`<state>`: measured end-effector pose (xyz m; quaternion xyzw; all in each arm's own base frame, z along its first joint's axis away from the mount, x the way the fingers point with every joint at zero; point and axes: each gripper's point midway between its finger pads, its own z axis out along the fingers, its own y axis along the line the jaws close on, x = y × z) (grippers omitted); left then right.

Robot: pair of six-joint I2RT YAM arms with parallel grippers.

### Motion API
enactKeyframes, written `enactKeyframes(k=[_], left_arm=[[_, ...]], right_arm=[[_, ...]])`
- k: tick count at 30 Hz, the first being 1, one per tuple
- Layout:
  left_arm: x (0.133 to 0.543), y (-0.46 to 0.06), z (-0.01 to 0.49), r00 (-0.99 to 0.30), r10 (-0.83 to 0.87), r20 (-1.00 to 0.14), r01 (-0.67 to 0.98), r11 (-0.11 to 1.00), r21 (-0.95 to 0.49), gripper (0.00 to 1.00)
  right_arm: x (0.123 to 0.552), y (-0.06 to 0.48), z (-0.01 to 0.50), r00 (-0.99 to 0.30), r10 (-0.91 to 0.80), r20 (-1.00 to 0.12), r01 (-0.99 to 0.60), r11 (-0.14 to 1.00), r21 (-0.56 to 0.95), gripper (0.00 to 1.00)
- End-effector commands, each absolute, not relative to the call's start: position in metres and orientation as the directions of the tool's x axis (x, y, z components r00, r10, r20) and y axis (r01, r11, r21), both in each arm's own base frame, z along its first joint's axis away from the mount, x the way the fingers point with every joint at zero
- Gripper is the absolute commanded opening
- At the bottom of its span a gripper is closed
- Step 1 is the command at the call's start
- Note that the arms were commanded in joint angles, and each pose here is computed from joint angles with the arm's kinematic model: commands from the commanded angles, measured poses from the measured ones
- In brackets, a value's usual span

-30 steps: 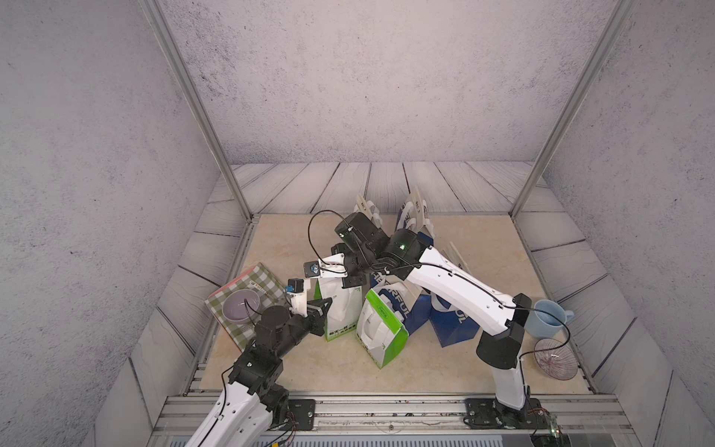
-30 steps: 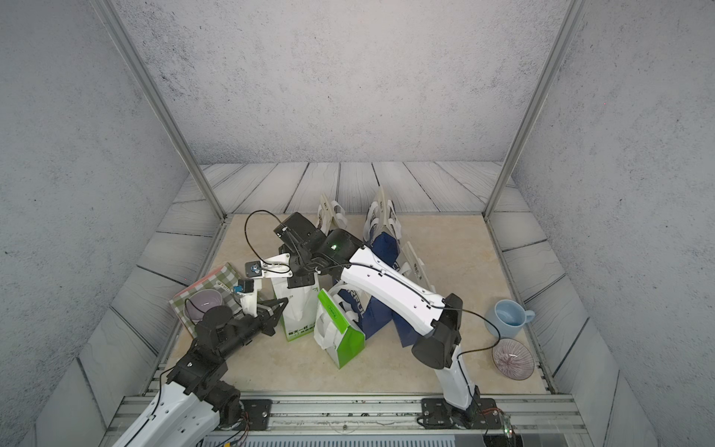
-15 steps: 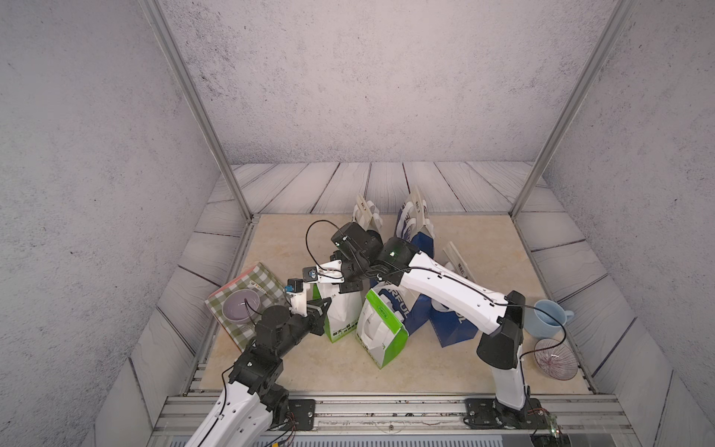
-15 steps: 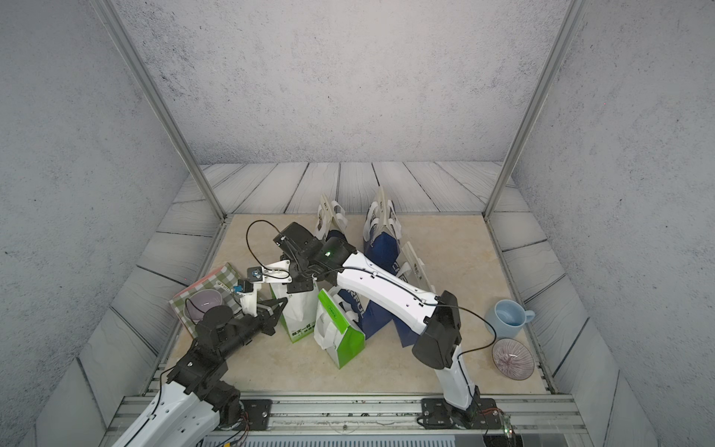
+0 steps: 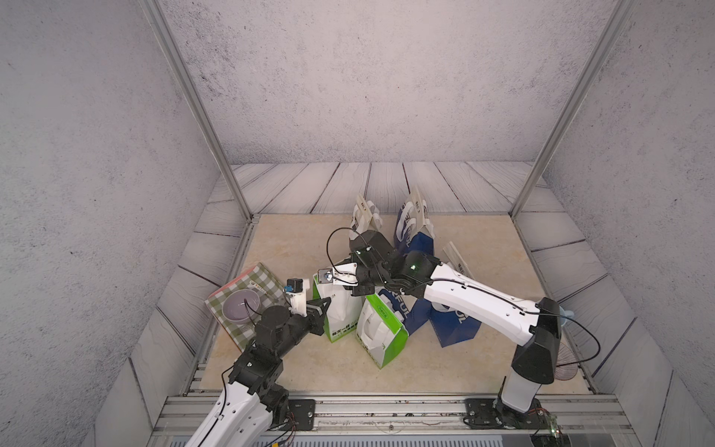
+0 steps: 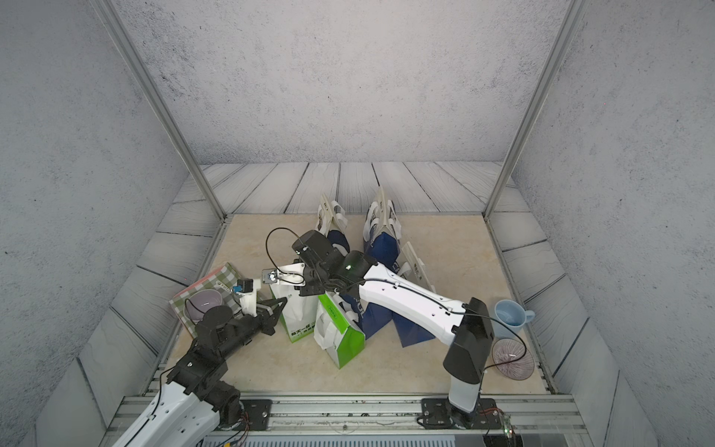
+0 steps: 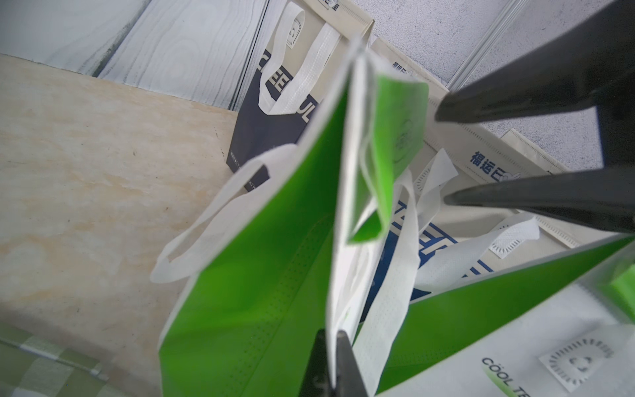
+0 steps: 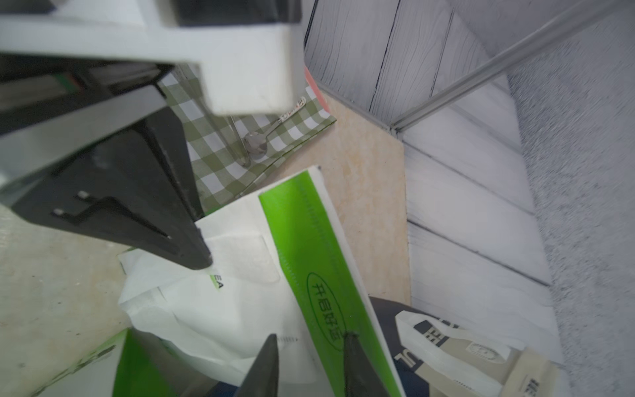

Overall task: Open the takeout bag
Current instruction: Open the takeout bag at the center of the board.

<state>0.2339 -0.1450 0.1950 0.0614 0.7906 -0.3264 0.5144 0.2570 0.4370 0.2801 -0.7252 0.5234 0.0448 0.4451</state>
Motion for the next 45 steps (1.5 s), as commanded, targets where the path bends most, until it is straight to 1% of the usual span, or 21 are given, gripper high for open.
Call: enactKeyframes(k=[1,2,5,10,14,25,29,34,38,45], left_arm=[[0.234,-0.148,0.212,-0.429,-0.248,-0.868,0.461,0.766,-0.447,0.0],[0.234,-0.148,0.212,-0.429,-0.247,-0.869,0.463,0.766,-0.446,0.0],[0.234,-0.148,0.212,-0.429,-0.249,-0.869,0.463,0.765,-0.448,0.0],[0.234,-0.148,0.212,-0.428,-0.249,-0.869,0.465,0.763,-0.448,0.0],[0.234,-0.148,0.212,-0.428,-0.25,-0.869,0.463,0.764,-0.448,0.0],[0.234,-0.149,0.214,-0.423,-0.255,-0.869,0.469,0.76,-0.451,0.0],[0.234,-0.149,0.213,-0.424,-0.255,-0.869,0.469,0.759,-0.452,0.0],[0.234,-0.149,0.213,-0.426,-0.258,-0.867,0.469,0.757,-0.455,0.0],[0.234,-0.149,0.213,-0.424,-0.259,-0.868,0.471,0.755,-0.456,0.0],[0.233,-0.149,0.214,-0.426,-0.26,-0.867,0.47,0.755,-0.457,0.0]], right_arm=[[0.259,0.443,0.301,0.521,-0.648,-0.555,-0.741,-0.02,-0.672,0.39],[0.259,0.443,0.298,0.532,-0.643,-0.551,-0.733,-0.024,-0.68,0.43],[0.258,0.448,0.296,0.554,-0.622,-0.553,-0.719,-0.022,-0.695,0.47],[0.259,0.458,0.3,0.56,-0.578,-0.593,-0.718,0.017,-0.695,0.48],[0.252,0.467,0.298,0.557,-0.547,-0.625,-0.745,0.006,-0.667,0.47],[0.234,0.482,0.273,0.572,-0.534,-0.622,-0.766,-0.077,-0.639,0.42],[0.241,0.487,0.271,0.566,-0.556,-0.609,-0.752,-0.045,-0.658,0.42],[0.247,0.492,0.279,0.555,-0.553,-0.621,-0.739,0.015,-0.674,0.42],[0.251,0.494,0.282,0.56,-0.553,-0.618,-0.722,0.041,-0.691,0.4],[0.249,0.493,0.273,0.569,-0.562,-0.6,-0.718,0.016,-0.696,0.38]])
